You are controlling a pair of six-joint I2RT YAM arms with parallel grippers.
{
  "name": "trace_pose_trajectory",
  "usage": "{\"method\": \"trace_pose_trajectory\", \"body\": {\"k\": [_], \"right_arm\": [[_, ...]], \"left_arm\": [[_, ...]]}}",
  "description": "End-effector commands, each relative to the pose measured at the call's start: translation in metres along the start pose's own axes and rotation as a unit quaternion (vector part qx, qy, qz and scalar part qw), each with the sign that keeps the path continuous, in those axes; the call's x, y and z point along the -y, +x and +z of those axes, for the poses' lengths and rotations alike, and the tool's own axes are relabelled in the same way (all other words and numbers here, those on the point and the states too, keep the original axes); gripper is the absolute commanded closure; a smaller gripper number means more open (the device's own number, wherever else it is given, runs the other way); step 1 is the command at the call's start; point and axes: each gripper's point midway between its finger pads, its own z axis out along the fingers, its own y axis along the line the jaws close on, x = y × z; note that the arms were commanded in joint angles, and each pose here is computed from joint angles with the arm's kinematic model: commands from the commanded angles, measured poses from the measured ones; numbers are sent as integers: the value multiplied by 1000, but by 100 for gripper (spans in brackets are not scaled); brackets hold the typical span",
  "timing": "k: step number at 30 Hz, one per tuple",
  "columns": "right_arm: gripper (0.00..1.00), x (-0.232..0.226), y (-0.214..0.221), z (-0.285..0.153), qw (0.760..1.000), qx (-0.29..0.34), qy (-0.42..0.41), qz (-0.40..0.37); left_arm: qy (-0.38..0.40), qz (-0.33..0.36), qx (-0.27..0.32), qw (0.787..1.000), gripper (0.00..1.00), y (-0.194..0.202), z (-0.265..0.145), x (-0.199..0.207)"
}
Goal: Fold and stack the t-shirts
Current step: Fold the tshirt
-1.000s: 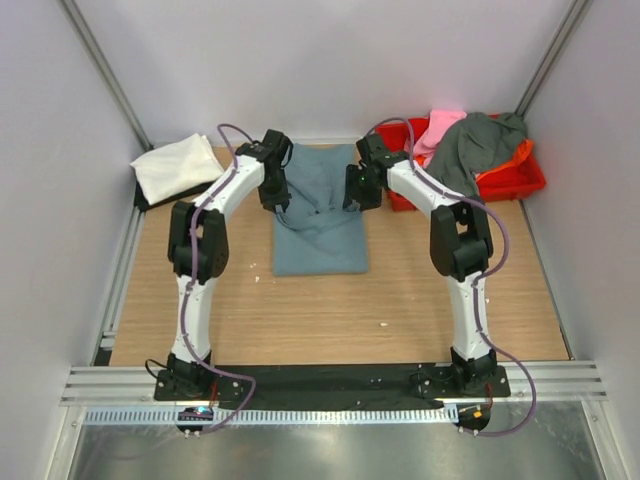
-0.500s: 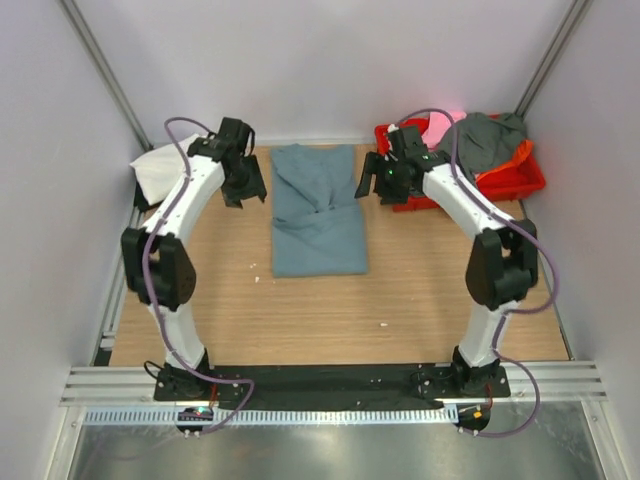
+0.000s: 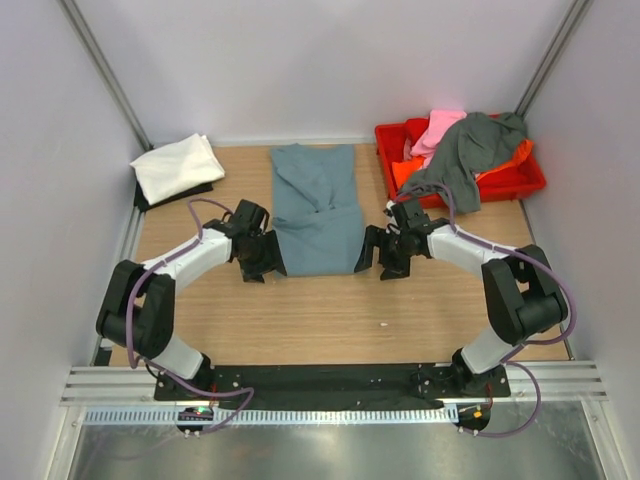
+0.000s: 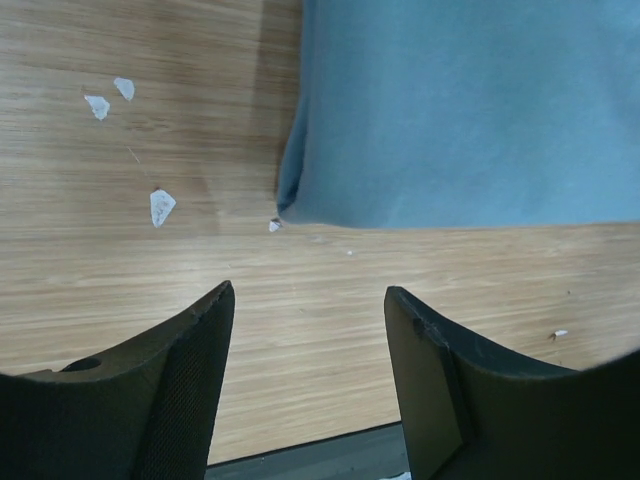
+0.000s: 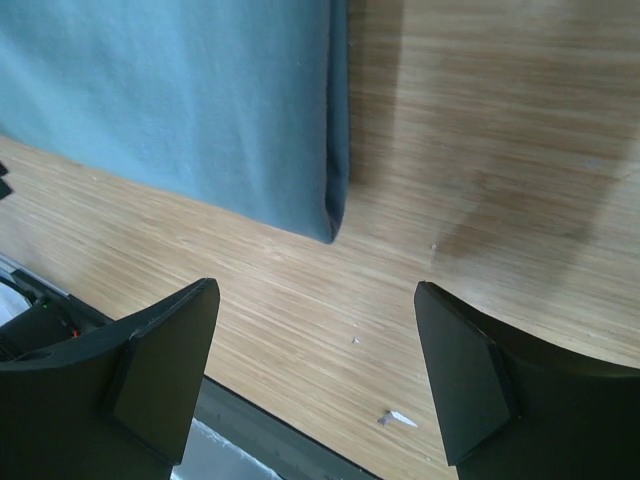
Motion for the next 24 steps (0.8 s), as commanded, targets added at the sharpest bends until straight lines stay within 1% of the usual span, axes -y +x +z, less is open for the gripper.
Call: {"method": "trace_pose_trajectory", "body": {"k": [1,8,12,14,17,18,20,21,23,24], "right_arm": [[14,-26,-28,-6,997,55,-51,-27],[15,-13,-24,18,998,34,-41,-18],[20,-7,-22,33,999,21,-39,-9],[23,-7,-22,36,999,19,-41,-8],[32,-4,-20,43,999,11,-42,-7],[38,-2,-18,44,999,9,-41,-6],[46,-2,-18,46,999,7,-42,-5],[56,-2,-16,47,999,3,-45,-5],[65,-1,-14,52,999,-2,-49,-2],[72,0,-13,54,999,-5,-49,-3]], "left_arm": [[74,-6,69,995,37,-28,-6,29],[35,-12,65,997,39,-23,21,8],[22,-14,64,998,41,-22,34,1],[15,-12,62,998,46,-21,40,-3],[4,-10,62,998,50,-19,47,-10],[5,-10,63,998,51,-19,49,-11],[2,-10,61,998,53,-17,54,-13],[1,-9,62,998,56,-17,57,-14],[-3,-2,61,998,60,-15,61,-14],[-3,0,59,998,68,-14,65,-14]]}}
